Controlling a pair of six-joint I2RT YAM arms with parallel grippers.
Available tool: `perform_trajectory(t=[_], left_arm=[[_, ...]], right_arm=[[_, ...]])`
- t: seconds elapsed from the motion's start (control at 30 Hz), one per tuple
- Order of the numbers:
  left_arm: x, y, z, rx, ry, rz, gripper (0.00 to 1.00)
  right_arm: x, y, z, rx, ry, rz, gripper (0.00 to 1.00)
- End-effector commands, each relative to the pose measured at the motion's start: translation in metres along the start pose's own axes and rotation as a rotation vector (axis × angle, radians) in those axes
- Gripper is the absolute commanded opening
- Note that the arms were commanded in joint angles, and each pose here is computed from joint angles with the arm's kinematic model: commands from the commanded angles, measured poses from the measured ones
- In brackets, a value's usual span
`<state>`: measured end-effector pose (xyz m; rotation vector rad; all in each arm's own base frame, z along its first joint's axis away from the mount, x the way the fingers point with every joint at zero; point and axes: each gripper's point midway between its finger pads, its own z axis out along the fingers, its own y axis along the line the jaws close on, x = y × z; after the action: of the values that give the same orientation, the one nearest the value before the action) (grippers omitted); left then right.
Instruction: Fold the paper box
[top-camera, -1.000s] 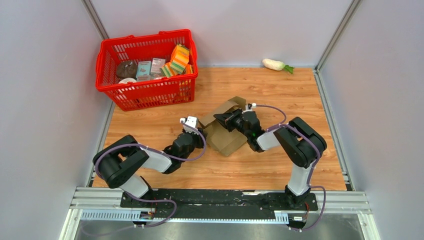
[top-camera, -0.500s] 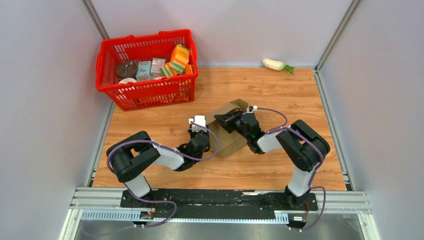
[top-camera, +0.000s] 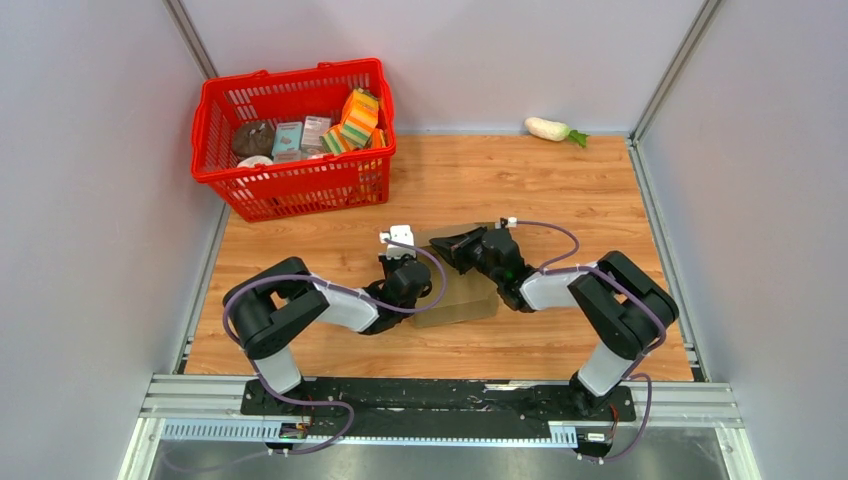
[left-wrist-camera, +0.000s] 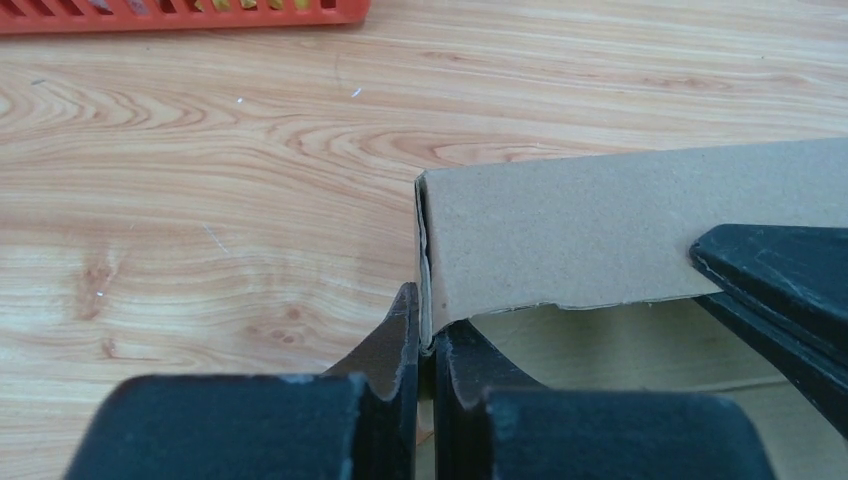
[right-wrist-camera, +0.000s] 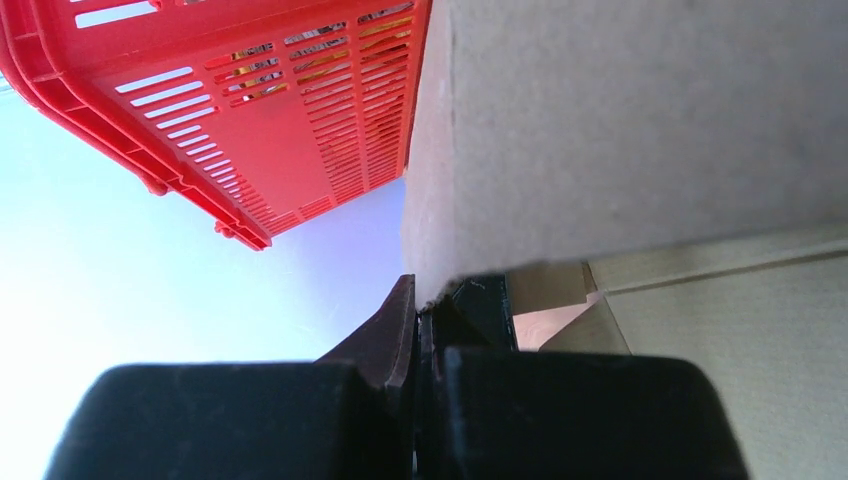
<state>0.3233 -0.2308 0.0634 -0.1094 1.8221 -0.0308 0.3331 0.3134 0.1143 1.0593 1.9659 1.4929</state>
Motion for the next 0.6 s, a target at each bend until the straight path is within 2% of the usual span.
perform_trajectory(t=[0.0,0.03,0.07,0.17,0.2,0.3,0.37,0.4,0.47,0.5,0.53,0.57], left_arm=[[0.015,0.020,0.005,-0.106,0.041,0.071,0.22],[0.017,0.021,0.005,-0.118,0.047,0.062,0.27],[0.016,0.020,0.005,-0.123,0.049,0.059,0.27],[0.019,0.023,0.005,-0.141,0.053,0.083,0.05],[0.018,0.023,0.006,-0.142,0.048,0.080,0.00],[0.023,0.019,0.005,-0.102,0.056,0.066,0.00],[0.030,0.022,0.002,-0.078,0.064,0.074,0.00],[0.029,0.018,0.002,-0.048,0.061,0.071,0.00],[0.035,0.021,-0.001,-0.023,0.067,0.095,0.00],[0.033,0.018,-0.001,0.002,0.059,0.098,0.00],[0.031,0.019,-0.003,0.009,0.055,0.097,0.00],[0.031,0.021,-0.004,0.008,0.058,0.100,0.00]], right_arm=[[-0.009,-0.005,-0.007,0.049,-0.049,-0.033,0.00],[-0.007,-0.006,-0.008,0.053,-0.045,-0.039,0.00],[-0.007,-0.006,-0.009,0.052,-0.044,-0.040,0.00],[0.000,-0.003,-0.014,0.042,-0.033,-0.034,0.00],[0.001,-0.004,-0.016,0.043,-0.036,-0.045,0.00],[0.000,-0.002,-0.018,0.067,-0.054,-0.088,0.00],[-0.004,-0.009,-0.022,0.105,-0.057,-0.176,0.03],[-0.005,-0.010,-0.024,0.111,-0.054,-0.220,0.15],[-0.009,-0.011,-0.034,0.127,-0.043,-0.384,0.32],[-0.009,-0.010,-0.038,0.133,-0.026,-0.463,0.47],[-0.006,-0.011,-0.044,0.176,0.035,-0.536,0.52],[-0.009,-0.007,-0.055,0.181,0.059,-0.712,0.57]])
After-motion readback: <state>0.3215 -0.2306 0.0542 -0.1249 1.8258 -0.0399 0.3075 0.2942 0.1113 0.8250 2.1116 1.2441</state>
